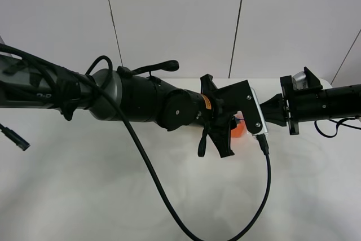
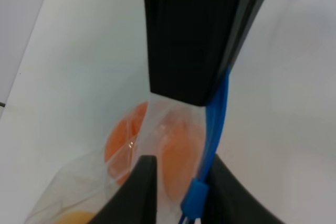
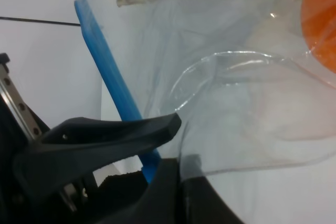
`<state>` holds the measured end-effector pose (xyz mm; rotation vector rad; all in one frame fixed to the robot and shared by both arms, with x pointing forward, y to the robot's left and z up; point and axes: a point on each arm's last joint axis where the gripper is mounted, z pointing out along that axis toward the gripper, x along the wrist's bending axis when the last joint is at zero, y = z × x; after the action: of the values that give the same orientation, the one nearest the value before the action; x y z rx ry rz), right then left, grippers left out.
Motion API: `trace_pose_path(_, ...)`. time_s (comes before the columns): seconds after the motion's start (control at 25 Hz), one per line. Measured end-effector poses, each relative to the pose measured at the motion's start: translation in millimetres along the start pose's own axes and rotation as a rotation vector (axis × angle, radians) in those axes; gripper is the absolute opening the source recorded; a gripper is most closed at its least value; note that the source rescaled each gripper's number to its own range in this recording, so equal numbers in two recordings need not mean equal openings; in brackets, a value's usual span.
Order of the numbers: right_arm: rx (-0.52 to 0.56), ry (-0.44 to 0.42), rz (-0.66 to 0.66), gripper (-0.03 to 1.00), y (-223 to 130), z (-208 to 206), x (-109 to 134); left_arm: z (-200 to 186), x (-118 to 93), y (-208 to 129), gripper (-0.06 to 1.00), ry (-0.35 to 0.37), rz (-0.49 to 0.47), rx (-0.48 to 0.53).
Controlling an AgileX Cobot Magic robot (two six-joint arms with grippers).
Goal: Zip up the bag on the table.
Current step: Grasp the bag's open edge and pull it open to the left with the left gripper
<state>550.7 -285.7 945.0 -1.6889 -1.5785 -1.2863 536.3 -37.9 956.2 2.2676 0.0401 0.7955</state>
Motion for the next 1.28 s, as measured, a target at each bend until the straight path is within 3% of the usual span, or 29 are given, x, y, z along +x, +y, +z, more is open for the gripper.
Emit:
trace_pose_path(0.48,-0.002,-0.004,0.0,0.0,0.2,0.0,-0.4,0.0,0.5,0.4,0.44,0.005,-0.018,-0.005)
trace_pose_path(0.56,-0.003,-0.005,0.0,0.0,0.2,0.0,-0.4,0.0,0.5,0.4,0.28,0.005,-0.018,-0.005)
trace_pose_path(0.64,-0.003,-0.005,0.0,0.0,0.2,0.0,-0.4,0.2,0.3,0.2,0.03,0.005,-0.018,-0.004)
trace_pose_path(0.68,-0.003,-0.005,0.0,0.0,0.2,0.0,-0.4,0.2,0.3,0.2,0.0,0.005,-0.017,-0.004)
trace_pose_path(1.04,-0.004,-0.005,-0.002,0.0,0.7,-0.1,-0.2,0.2,0.2,0.1,0.0,0.003,-0.012,-0.003)
trace_pose_path(1.28,0.011,-0.021,-0.011,0.0,-0.6,0.7,-1.3,0.1,-2.9,-2.6,0.0,-0.034,0.109,0.027)
